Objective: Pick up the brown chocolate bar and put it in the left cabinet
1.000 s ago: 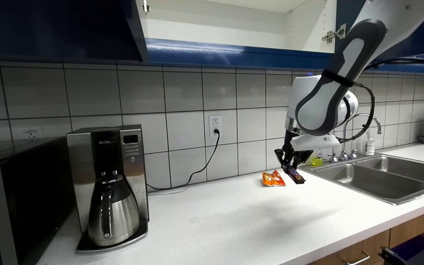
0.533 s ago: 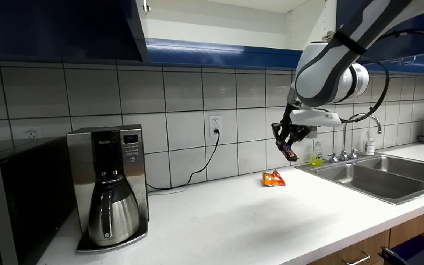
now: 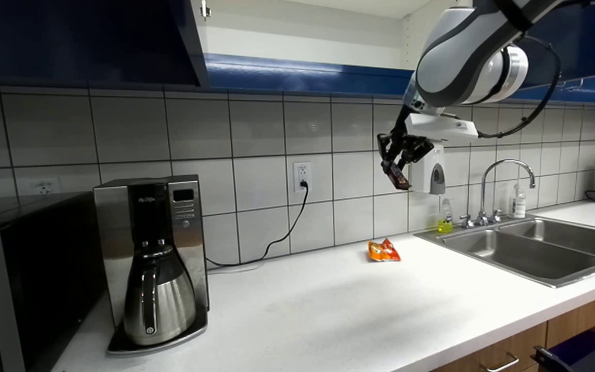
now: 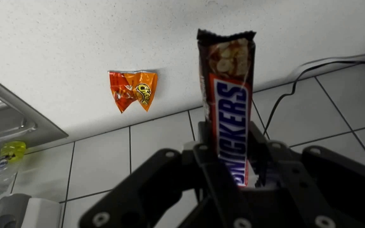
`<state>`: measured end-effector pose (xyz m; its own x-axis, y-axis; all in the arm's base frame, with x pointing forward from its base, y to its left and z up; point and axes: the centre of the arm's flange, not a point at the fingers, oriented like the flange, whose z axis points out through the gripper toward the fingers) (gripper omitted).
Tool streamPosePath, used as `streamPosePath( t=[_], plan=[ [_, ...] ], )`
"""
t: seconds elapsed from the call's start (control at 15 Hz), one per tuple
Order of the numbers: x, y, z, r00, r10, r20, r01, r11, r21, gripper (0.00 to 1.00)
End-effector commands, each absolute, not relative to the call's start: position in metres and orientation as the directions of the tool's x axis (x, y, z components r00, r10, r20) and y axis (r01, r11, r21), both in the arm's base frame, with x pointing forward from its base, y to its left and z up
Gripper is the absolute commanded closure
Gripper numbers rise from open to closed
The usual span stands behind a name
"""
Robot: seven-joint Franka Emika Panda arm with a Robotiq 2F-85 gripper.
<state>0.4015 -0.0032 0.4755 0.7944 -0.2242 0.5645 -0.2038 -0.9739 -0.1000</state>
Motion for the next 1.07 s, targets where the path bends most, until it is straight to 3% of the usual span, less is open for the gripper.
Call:
streamPosePath(
  t=[0.0,1.0],
  plan=[
    [0.396,0.001,0.522,0.777,-0.214,0.592,-0.204,-0.975,-0.084,0.93],
    [0.403,0.020,0.645,0.694,-0.271,0.667,-0.198,-0.963,-0.186,0.93]
  ],
)
